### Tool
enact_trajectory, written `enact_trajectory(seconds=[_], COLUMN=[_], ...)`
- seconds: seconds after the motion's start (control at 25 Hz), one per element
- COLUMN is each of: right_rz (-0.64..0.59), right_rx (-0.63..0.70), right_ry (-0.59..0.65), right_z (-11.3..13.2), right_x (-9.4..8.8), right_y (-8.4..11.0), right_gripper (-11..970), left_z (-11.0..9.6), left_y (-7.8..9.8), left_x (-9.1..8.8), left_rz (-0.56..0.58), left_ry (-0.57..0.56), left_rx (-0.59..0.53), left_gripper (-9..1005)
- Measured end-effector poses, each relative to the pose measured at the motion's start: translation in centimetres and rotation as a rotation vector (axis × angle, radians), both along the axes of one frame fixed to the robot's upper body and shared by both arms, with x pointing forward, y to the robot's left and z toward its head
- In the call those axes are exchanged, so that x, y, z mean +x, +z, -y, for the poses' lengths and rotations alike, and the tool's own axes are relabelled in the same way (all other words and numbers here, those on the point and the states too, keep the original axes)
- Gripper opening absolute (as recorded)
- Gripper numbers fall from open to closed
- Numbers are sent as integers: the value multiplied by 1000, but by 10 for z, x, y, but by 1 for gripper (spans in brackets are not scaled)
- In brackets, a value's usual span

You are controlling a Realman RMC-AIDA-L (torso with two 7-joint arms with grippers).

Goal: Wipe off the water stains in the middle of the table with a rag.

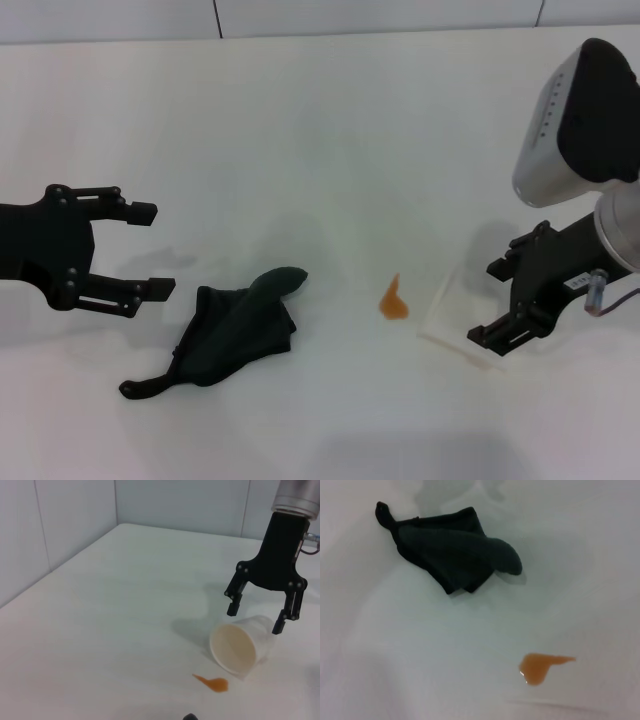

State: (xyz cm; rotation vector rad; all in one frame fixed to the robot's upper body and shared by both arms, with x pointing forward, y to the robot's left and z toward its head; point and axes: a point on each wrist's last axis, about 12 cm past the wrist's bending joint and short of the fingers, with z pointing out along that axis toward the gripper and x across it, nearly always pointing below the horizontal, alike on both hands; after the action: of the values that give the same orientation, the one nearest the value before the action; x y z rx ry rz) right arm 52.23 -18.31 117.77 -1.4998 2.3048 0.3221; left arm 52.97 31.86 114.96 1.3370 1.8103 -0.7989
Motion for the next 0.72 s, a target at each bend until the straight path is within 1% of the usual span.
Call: enact_trajectory(seconds=[0.52, 0.72], right_rz=[7, -7], right_rx=[-35, -38], right_ry=[-19, -22], right_z=[-4, -6], right_x=[1, 2], right_y=[-8, -18], right_gripper=[813, 813], left_z=[-1, -1], left_y=[0, -1], left_x=[0, 0], left_rz=[7, 5], left_ry=[1, 2], left_rx=[1, 0], left_gripper=[892, 891])
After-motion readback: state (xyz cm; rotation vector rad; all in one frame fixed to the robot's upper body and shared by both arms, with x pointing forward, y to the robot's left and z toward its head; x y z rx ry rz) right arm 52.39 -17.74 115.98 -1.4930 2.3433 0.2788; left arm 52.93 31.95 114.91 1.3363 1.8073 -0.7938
